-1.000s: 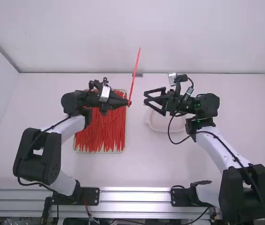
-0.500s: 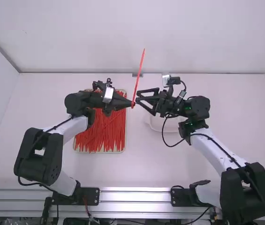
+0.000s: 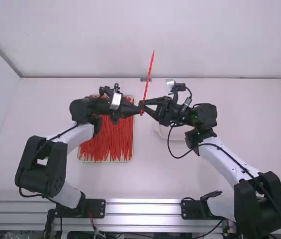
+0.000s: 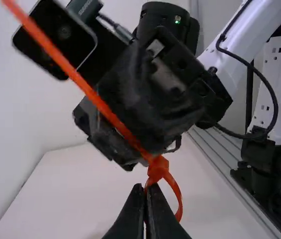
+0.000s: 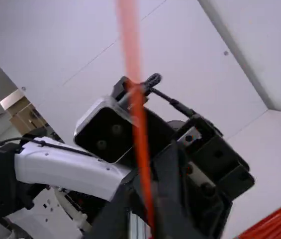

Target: Fasten the cable tie

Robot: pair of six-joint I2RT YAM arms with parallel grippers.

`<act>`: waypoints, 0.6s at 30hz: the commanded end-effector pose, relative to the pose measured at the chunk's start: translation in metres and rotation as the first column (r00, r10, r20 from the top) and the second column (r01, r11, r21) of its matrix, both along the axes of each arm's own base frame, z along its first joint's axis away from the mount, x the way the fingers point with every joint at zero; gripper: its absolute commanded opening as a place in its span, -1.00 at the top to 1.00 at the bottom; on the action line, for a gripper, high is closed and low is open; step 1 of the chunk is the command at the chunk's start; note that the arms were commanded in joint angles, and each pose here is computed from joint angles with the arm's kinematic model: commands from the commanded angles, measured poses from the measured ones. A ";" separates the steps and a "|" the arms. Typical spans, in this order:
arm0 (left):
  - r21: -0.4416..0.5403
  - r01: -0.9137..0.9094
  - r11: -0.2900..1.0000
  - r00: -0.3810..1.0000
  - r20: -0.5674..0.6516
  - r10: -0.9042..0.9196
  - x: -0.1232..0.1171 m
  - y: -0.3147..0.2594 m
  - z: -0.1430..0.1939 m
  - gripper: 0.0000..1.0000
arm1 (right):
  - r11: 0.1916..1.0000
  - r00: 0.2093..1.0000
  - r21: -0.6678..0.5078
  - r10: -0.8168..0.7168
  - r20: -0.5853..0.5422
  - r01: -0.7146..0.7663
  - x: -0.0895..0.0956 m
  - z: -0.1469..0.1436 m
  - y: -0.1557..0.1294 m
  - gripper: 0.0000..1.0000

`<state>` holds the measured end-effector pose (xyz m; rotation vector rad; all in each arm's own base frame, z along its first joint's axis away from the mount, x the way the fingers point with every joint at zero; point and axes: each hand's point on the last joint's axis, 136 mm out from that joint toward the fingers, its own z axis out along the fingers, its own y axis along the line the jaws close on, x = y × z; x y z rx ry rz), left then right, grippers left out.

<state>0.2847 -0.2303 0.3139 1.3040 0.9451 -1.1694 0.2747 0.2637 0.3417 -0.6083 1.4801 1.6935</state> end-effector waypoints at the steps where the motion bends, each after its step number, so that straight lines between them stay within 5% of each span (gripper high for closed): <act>1: -0.015 0.003 1.000 0.999 0.049 -0.002 -0.005 -0.001 0.015 0.97 | 1.000 1.000 0.008 -0.001 0.021 0.001 -0.003 0.005 -0.002 1.00; 8: -0.014 0.002 1.000 0.999 0.040 -0.002 -0.005 -0.002 0.015 0.97 | 1.000 1.000 0.000 0.020 0.022 -0.020 -0.007 0.003 -0.002 1.00; 10: -0.026 -0.018 1.000 0.999 0.031 0.019 0.000 0.001 0.017 0.09 | 1.000 1.000 -0.004 0.021 0.023 -0.020 -0.006 0.003 -0.004 1.00; 11: -0.027 -0.023 0.999 0.999 0.029 0.023 0.001 0.002 0.017 -0.04 | 1.000 1.000 -0.005 0.021 0.023 -0.021 -0.006 0.002 -0.004 1.00; 13: -0.044 -0.071 0.997 0.997 -0.011 0.070 0.012 0.007 0.019 -0.91 | 1.000 1.000 -0.011 0.023 0.021 -0.023 -0.005 0.001 -0.007 1.00; 18: -0.038 -0.148 0.988 0.985 -0.100 0.143 0.033 0.025 0.017 -0.99 | 1.000 1.000 -0.020 0.017 0.007 -0.017 0.000 0.000 -0.016 1.00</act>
